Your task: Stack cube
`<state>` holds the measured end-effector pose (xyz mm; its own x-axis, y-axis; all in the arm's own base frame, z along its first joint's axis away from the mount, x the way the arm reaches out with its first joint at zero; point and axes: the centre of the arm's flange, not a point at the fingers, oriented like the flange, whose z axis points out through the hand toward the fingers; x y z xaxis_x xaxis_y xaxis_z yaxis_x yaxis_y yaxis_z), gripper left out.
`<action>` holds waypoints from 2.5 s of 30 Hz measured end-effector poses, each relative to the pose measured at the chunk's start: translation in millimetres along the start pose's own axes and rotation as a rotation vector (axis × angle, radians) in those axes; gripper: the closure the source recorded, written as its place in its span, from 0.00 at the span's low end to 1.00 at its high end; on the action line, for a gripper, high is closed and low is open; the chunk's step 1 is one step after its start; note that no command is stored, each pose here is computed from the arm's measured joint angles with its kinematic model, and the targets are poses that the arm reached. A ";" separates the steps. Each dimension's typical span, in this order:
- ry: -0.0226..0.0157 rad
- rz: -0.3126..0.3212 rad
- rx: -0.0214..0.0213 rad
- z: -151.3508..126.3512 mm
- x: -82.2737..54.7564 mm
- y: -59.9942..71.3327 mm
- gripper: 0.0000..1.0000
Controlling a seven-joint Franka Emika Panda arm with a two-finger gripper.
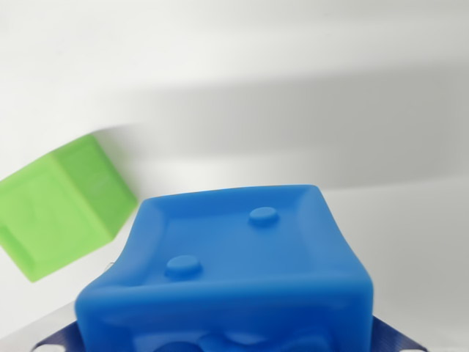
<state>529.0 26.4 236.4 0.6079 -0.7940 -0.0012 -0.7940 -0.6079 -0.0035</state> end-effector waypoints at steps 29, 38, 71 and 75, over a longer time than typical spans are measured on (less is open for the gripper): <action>-0.0013 -0.216 -0.0002 -13.5 -32.4 -21.6 1.00; -0.0018 -0.283 -0.0004 -17.6 -42.1 -28.5 1.00; -0.0020 -0.519 0.0001 -32.7 -76.5 -52.9 1.00; -0.0018 -0.548 0.0008 -34.9 -80.8 -56.3 1.00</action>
<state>524.5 124.7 271.6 0.9327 -0.3606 -0.0007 -0.3606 -0.9327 -0.0049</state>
